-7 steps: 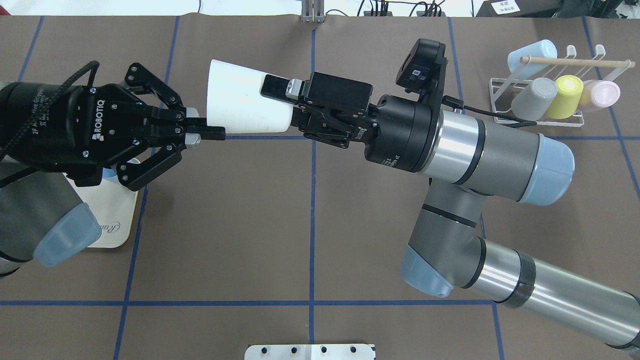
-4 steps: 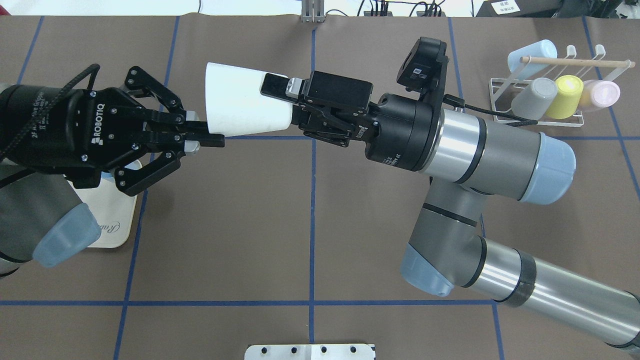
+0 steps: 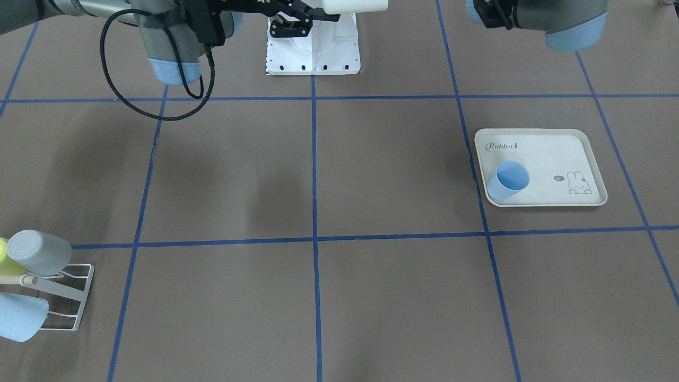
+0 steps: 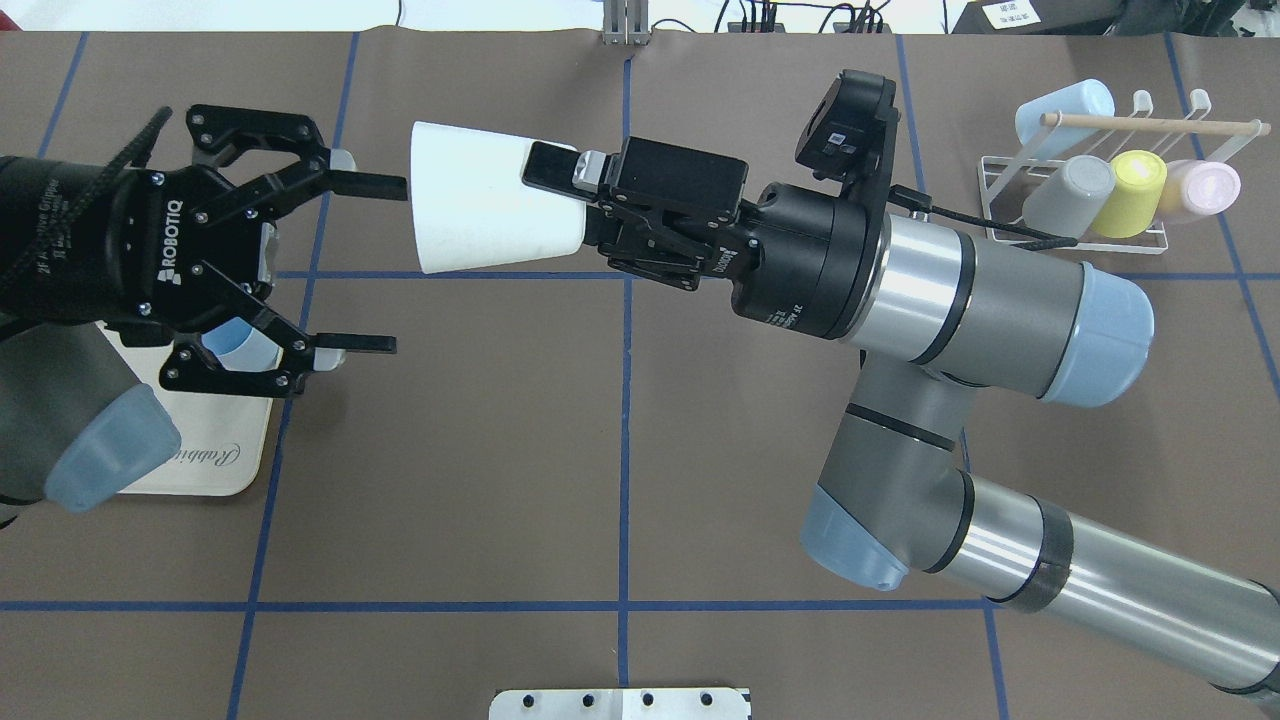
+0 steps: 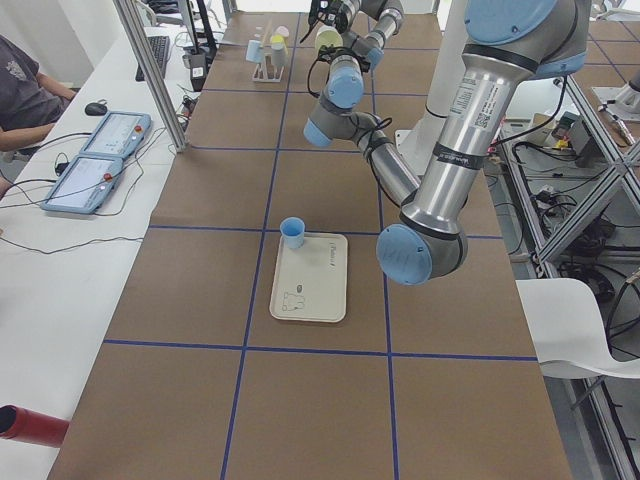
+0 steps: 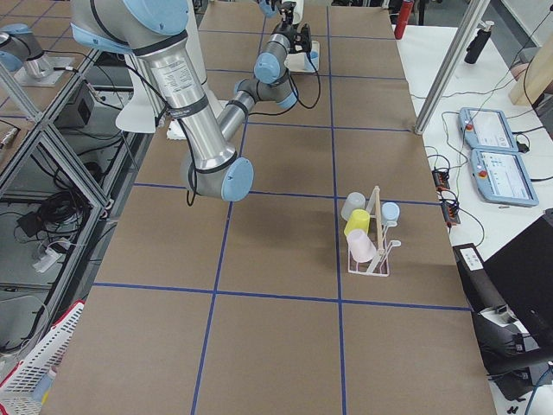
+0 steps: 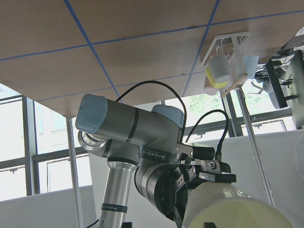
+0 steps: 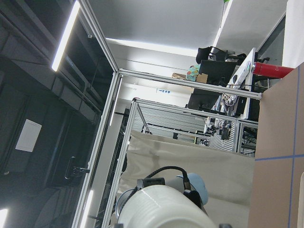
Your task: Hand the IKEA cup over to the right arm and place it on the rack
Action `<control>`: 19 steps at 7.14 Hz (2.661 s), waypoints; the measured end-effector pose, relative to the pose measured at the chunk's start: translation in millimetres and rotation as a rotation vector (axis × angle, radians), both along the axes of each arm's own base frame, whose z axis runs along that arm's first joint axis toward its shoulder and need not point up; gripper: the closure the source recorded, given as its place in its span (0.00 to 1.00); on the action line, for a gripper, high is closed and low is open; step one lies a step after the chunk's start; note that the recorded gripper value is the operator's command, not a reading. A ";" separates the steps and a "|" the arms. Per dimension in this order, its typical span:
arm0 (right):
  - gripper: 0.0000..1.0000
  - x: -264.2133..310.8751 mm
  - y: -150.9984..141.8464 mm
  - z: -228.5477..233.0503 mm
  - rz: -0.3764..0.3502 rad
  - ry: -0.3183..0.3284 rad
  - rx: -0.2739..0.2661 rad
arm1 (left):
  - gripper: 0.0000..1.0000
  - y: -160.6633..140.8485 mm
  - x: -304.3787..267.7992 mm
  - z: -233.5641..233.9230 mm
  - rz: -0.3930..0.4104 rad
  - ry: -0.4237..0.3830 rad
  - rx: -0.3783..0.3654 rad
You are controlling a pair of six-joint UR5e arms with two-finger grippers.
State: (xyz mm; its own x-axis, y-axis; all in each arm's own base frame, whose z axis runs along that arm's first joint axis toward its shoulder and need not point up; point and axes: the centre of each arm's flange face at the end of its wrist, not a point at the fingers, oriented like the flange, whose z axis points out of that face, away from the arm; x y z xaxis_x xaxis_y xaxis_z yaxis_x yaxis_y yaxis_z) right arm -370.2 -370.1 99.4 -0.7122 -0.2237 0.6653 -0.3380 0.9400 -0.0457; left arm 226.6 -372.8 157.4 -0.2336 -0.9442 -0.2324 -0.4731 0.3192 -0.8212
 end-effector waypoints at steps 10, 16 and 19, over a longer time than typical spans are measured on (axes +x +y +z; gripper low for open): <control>0.84 208.9 -188.9 162.2 0.337 1.088 0.015 | 0.00 -107.3 1.0 116.6 -0.381 -0.656 0.791; 0.83 357.9 -317.1 281.7 0.086 1.703 0.054 | 0.00 -130.9 -16.6 133.6 -0.380 -0.826 0.847; 0.84 351.4 -389.5 315.6 -0.081 1.740 0.051 | 0.00 -128.4 -22.1 130.1 -0.391 -0.836 0.863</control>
